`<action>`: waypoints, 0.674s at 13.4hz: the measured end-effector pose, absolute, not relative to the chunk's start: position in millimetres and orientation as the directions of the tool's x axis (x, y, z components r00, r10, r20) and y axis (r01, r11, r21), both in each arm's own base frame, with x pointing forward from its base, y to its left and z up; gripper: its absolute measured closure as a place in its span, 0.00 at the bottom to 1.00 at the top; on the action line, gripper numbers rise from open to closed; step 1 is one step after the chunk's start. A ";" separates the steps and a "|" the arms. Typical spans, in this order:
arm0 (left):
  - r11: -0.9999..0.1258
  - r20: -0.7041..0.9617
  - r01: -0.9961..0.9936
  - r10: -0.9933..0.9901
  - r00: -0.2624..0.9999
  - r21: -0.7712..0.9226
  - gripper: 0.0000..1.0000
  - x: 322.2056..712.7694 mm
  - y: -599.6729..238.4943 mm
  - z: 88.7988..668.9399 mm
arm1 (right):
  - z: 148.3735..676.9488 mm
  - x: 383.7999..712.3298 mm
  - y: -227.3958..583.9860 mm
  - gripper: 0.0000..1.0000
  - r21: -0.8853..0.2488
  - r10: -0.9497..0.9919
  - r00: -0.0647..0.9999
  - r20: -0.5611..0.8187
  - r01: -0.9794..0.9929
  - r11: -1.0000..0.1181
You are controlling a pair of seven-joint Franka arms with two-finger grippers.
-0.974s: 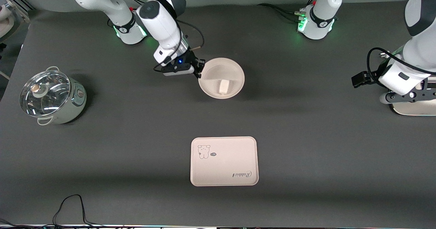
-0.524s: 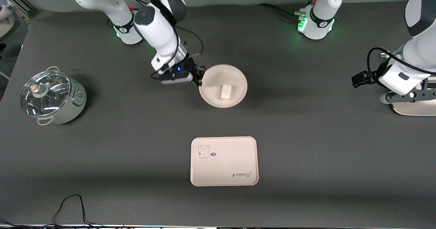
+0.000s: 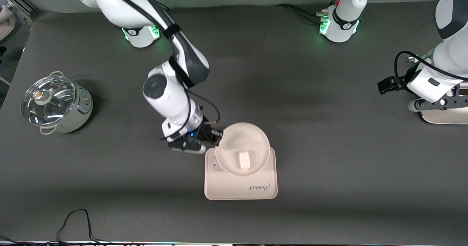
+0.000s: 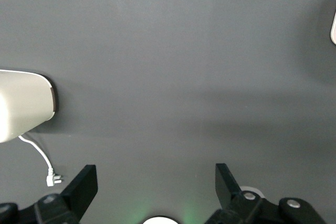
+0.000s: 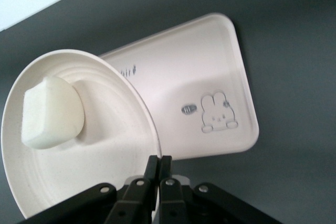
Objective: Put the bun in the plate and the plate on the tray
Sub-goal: 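Lift the plate with the right gripper and carry it onto the tray, then open the right gripper to release the plate on the tray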
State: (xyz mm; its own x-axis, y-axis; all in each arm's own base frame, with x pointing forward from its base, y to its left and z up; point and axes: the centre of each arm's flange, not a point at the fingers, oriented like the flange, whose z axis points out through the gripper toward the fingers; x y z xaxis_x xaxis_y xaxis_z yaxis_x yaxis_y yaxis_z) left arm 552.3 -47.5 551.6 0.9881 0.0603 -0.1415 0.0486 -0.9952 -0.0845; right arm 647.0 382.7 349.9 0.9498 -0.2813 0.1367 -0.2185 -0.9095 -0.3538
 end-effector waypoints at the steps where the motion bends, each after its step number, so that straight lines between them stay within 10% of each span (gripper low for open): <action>1: -0.995 -0.141 0.048 0.060 0.988 -0.084 0.00 552.3 -47.3 551.8 | 344.2 660.6 382.8 0.96 -0.358 -0.288 0.947 0.144 -0.222 -0.907; 9: -0.995 -0.139 0.050 0.061 0.988 -0.084 0.00 552.8 -46.1 552.7 | 201.3 676.8 391.1 0.96 -0.326 -0.305 0.941 0.150 -0.244 -0.913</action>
State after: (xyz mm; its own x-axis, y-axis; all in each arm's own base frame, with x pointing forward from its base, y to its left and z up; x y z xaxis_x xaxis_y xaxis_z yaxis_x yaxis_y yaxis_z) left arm 552.8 -46.1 552.7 0.9884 0.0613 -0.1392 0.0499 -0.9952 -0.0840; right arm 676.8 391.1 201.3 0.9406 -0.3049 0.1495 -0.2442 -0.9133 -0.3260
